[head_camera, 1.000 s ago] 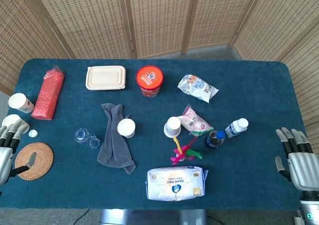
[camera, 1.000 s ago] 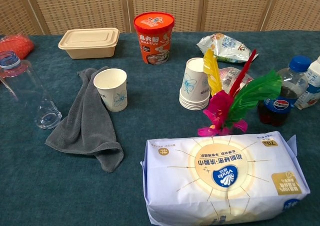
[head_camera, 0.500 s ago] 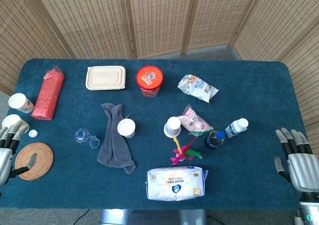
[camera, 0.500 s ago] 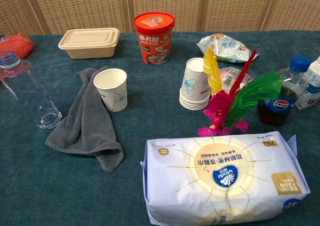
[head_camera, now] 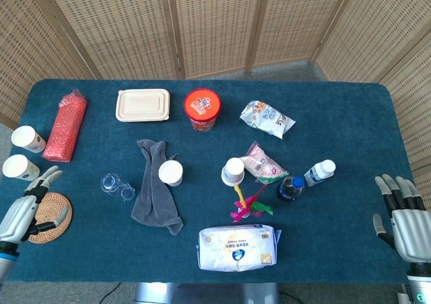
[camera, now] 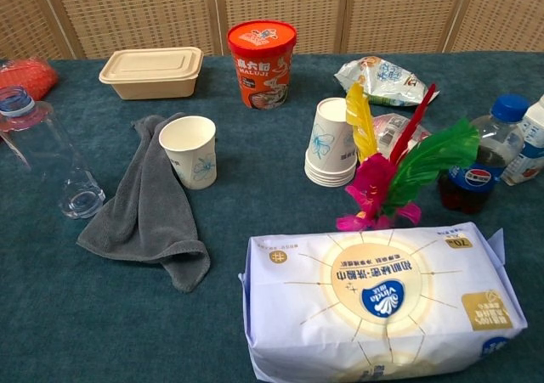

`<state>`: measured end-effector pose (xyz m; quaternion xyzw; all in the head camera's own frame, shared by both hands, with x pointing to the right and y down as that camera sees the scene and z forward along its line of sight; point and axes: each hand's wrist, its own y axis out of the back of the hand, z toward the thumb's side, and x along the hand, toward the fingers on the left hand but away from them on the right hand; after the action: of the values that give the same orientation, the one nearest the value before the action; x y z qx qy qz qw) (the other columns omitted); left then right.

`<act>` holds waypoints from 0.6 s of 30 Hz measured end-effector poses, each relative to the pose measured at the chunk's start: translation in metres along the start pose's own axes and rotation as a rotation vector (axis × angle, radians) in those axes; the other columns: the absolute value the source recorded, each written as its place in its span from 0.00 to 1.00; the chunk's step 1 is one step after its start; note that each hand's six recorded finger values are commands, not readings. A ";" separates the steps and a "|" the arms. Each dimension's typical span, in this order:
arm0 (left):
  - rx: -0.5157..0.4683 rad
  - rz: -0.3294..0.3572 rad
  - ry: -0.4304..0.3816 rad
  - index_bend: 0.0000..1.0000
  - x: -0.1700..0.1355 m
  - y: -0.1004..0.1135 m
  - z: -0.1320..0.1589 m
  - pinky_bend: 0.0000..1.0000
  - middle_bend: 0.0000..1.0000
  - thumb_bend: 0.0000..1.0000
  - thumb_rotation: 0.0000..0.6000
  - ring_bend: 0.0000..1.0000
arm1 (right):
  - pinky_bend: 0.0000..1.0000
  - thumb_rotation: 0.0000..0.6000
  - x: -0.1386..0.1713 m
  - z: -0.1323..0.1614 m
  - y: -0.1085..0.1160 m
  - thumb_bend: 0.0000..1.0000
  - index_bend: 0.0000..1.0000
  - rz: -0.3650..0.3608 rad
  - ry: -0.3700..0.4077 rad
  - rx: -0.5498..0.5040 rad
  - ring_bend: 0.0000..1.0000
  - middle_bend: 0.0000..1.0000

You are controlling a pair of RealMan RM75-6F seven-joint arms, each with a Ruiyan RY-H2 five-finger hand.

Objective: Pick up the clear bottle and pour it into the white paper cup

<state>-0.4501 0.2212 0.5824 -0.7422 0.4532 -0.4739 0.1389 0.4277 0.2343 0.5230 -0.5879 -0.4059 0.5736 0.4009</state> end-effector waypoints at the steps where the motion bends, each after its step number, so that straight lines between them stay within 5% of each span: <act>1: -0.025 -0.014 -0.004 0.00 0.002 -0.003 0.000 0.05 0.00 0.45 0.53 0.00 | 0.12 1.00 0.000 0.000 0.000 0.51 0.00 -0.001 0.000 -0.002 0.00 0.00; 7: -0.136 -0.088 -0.043 0.00 0.019 -0.023 0.001 0.00 0.00 0.43 0.51 0.00 | 0.12 1.00 0.003 0.000 0.003 0.51 0.00 -0.010 0.001 -0.018 0.00 0.00; 18: -0.354 -0.114 -0.114 0.00 0.044 -0.050 -0.003 0.00 0.00 0.43 0.49 0.00 | 0.12 1.00 0.006 -0.001 0.007 0.51 0.00 -0.018 0.001 -0.034 0.00 0.00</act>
<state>-0.4192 0.2140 0.6413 -0.8051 0.4782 -0.3508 0.0046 0.4286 0.2372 0.5146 -0.5913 -0.4206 0.5625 0.3961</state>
